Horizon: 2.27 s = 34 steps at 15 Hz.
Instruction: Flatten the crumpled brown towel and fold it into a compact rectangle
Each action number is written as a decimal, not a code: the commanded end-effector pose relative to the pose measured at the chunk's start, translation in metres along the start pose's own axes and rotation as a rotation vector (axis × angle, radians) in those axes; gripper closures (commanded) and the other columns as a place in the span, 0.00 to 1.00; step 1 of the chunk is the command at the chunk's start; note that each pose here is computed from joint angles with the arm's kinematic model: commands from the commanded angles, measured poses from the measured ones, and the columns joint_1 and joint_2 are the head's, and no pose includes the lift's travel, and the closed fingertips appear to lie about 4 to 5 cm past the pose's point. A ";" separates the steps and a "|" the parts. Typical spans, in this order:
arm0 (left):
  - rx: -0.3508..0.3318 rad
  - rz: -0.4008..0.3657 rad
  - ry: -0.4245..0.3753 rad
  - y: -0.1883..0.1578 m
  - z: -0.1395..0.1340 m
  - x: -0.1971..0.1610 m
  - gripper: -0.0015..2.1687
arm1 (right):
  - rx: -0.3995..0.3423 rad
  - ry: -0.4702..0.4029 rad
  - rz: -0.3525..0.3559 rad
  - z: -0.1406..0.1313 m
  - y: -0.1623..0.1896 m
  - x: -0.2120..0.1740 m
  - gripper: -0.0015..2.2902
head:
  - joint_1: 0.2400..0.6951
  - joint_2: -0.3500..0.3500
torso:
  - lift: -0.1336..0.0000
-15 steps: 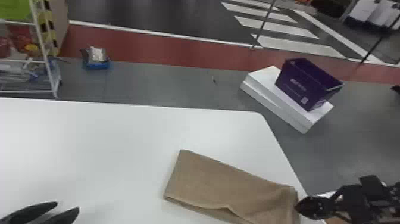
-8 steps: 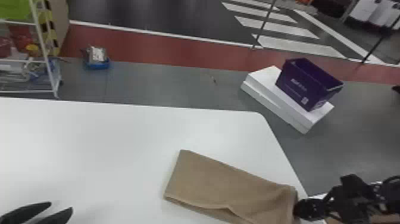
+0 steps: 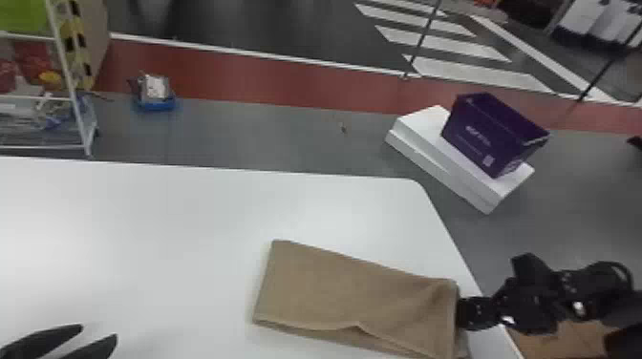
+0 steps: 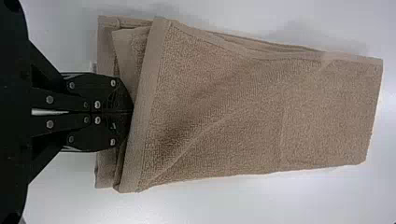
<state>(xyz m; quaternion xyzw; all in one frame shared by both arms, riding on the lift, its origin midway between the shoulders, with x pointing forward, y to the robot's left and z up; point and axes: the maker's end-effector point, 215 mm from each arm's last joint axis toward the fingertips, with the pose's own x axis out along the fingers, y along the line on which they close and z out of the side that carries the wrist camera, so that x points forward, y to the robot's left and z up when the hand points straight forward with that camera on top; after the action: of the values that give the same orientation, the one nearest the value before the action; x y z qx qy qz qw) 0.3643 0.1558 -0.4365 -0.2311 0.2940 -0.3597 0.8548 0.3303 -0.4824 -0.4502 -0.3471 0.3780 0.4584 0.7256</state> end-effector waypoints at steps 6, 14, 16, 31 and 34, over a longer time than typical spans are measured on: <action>0.053 0.027 -0.044 -0.003 0.017 0.010 0.04 | 0.021 -0.075 -0.055 0.049 -0.047 0.009 0.57 | 1.00 0.00 | 0.07; 0.193 0.170 -0.255 0.011 0.077 0.025 0.03 | -0.015 -0.046 -0.049 0.084 -0.075 0.039 0.56 | 1.00 0.02 | 0.07; 0.189 0.168 -0.255 0.011 0.075 0.022 0.03 | -0.021 -0.037 -0.053 0.077 -0.072 0.033 0.56 | 1.00 0.03 | 0.07; 0.156 0.128 -0.254 0.017 0.069 0.020 0.03 | 0.522 -0.239 -0.106 0.030 -0.037 -0.035 0.08 | 1.00 0.00 | 0.07; 0.153 0.123 -0.255 0.017 0.068 0.019 0.03 | 0.626 -0.219 -0.049 0.030 -0.020 -0.017 0.13 | 1.00 0.00 | 0.07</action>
<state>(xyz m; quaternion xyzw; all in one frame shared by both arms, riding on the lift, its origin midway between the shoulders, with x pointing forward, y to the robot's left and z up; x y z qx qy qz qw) 0.4288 0.1651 -0.4038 -0.1882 0.1689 -0.2966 0.9209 0.3561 -0.4787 -0.4095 -0.0807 0.3988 0.3334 0.8504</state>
